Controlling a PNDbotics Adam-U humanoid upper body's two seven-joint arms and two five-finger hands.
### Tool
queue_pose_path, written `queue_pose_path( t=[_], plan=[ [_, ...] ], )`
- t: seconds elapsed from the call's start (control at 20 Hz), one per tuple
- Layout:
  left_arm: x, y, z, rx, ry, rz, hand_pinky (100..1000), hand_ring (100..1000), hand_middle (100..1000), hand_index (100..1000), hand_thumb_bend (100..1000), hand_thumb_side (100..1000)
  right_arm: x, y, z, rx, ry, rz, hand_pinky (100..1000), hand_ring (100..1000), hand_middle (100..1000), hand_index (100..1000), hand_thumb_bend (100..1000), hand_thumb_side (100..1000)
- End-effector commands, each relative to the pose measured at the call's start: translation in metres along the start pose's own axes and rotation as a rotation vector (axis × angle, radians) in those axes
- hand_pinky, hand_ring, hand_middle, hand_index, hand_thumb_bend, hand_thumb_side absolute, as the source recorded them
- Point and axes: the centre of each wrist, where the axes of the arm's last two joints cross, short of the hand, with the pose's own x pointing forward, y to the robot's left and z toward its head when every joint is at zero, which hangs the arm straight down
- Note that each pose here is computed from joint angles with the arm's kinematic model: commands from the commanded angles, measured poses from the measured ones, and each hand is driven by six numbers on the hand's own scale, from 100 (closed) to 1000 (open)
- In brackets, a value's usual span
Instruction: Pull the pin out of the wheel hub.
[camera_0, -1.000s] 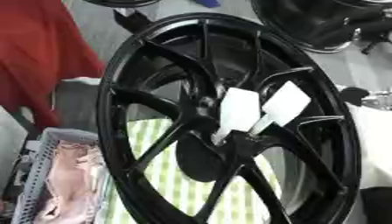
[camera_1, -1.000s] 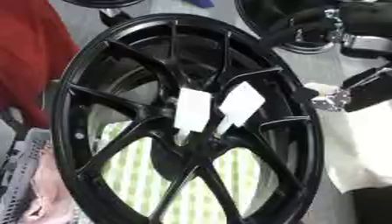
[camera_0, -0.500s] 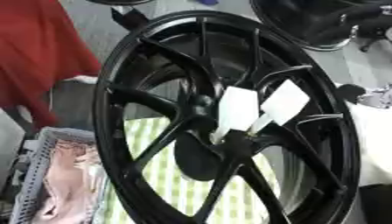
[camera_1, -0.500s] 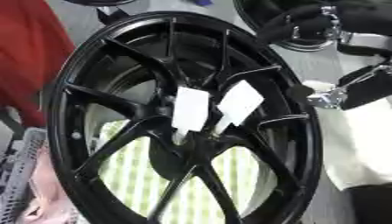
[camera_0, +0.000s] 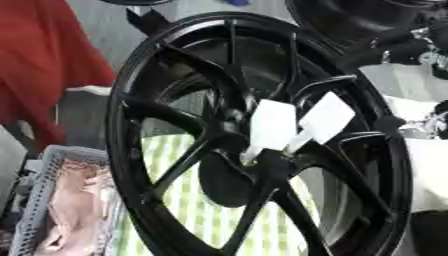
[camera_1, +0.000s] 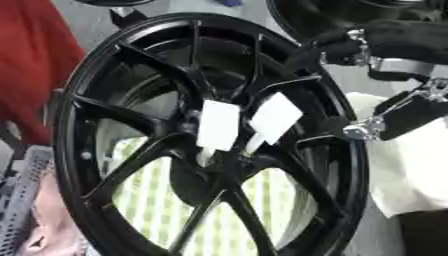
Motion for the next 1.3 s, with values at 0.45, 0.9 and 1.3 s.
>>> queue_pose_path(
  t=[0.45, 0.9, 1.3],
  plan=[
    [0.007, 0.001, -0.003, -0.017, -0.027, -0.018, 1000, 765, 775, 873, 100, 813, 0.003, 0.002, -0.004, 0.061, 0.001, 0.014, 923, 936, 883, 950, 355, 100],
    [0.007, 0.000, -0.003, -0.019, -0.026, -0.014, 1000, 765, 775, 873, 100, 814, 0.004, 0.007, -0.008, 0.065, 0.004, -0.003, 919, 932, 874, 940, 341, 100],
    [0.007, 0.000, -0.003, -0.021, -0.026, -0.013, 1000, 764, 774, 873, 100, 815, 0.005, 0.010, -0.009, 0.056, 0.014, -0.017, 910, 925, 857, 927, 293, 100]
  ],
)
